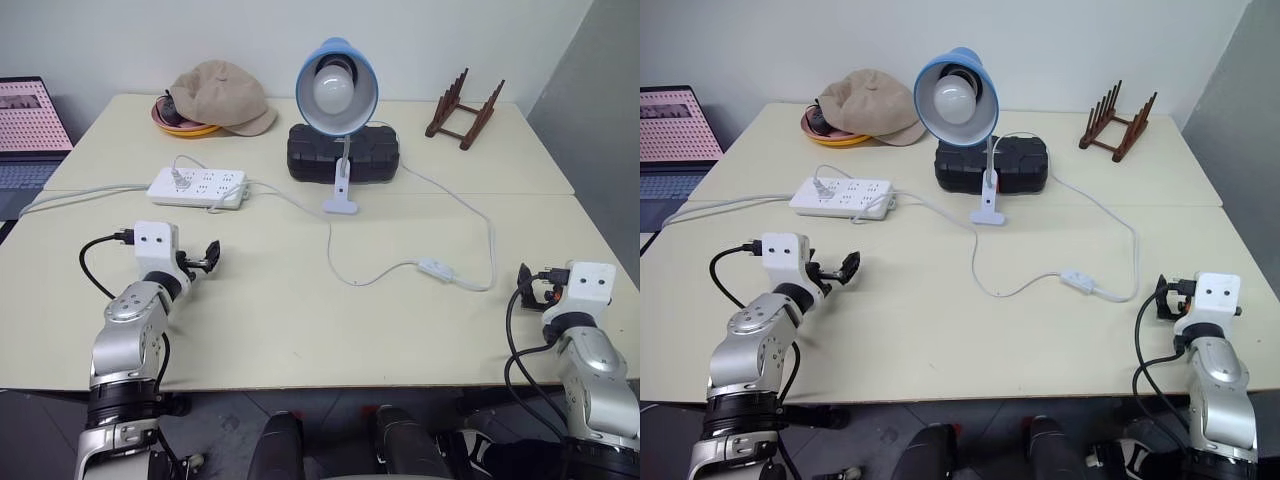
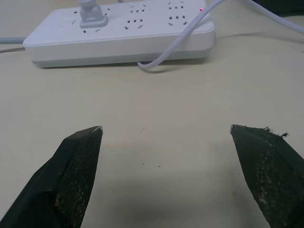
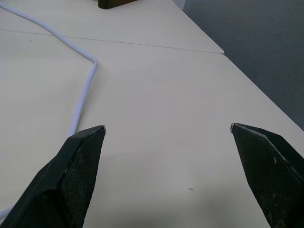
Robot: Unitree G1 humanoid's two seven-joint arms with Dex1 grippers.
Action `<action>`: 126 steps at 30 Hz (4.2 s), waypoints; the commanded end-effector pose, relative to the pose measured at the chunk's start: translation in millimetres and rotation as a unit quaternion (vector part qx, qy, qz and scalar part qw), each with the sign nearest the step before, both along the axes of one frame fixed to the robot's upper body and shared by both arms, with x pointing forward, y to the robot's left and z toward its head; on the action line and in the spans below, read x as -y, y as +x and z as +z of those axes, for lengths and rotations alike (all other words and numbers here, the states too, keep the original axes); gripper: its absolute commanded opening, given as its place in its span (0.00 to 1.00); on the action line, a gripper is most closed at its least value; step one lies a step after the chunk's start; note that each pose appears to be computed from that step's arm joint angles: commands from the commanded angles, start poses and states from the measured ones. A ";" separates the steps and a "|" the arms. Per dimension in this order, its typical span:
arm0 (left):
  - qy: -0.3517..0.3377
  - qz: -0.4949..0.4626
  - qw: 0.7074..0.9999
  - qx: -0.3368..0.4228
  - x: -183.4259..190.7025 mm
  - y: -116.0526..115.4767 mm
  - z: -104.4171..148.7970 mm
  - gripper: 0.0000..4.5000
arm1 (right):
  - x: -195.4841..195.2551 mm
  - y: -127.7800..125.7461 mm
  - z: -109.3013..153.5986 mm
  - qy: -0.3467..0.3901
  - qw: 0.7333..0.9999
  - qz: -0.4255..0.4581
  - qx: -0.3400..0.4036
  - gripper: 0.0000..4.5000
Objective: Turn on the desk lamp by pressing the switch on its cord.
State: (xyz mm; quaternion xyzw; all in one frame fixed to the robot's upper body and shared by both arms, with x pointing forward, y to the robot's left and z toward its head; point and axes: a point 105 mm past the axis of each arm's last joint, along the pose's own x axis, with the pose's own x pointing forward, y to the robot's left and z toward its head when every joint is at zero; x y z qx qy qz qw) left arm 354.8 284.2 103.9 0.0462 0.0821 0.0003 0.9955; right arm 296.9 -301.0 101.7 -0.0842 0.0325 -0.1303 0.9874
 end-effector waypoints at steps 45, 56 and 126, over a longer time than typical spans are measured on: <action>0.087 -0.656 0.750 -0.011 203.3 -57.0 90.0 1.00 | -102.3 42.6 16.6 0.023 0.814 0.544 -0.203 0.86; 0.091 -0.653 0.752 -0.019 199.5 -57.0 86.9 1.00 | -101.3 38.3 14.0 0.014 0.802 0.557 -0.213 0.25; -0.416 -0.515 0.745 -0.084 243.8 -40.0 97.8 0.11 | -204.0 6.2 109.4 -0.117 0.791 0.592 0.098 0.24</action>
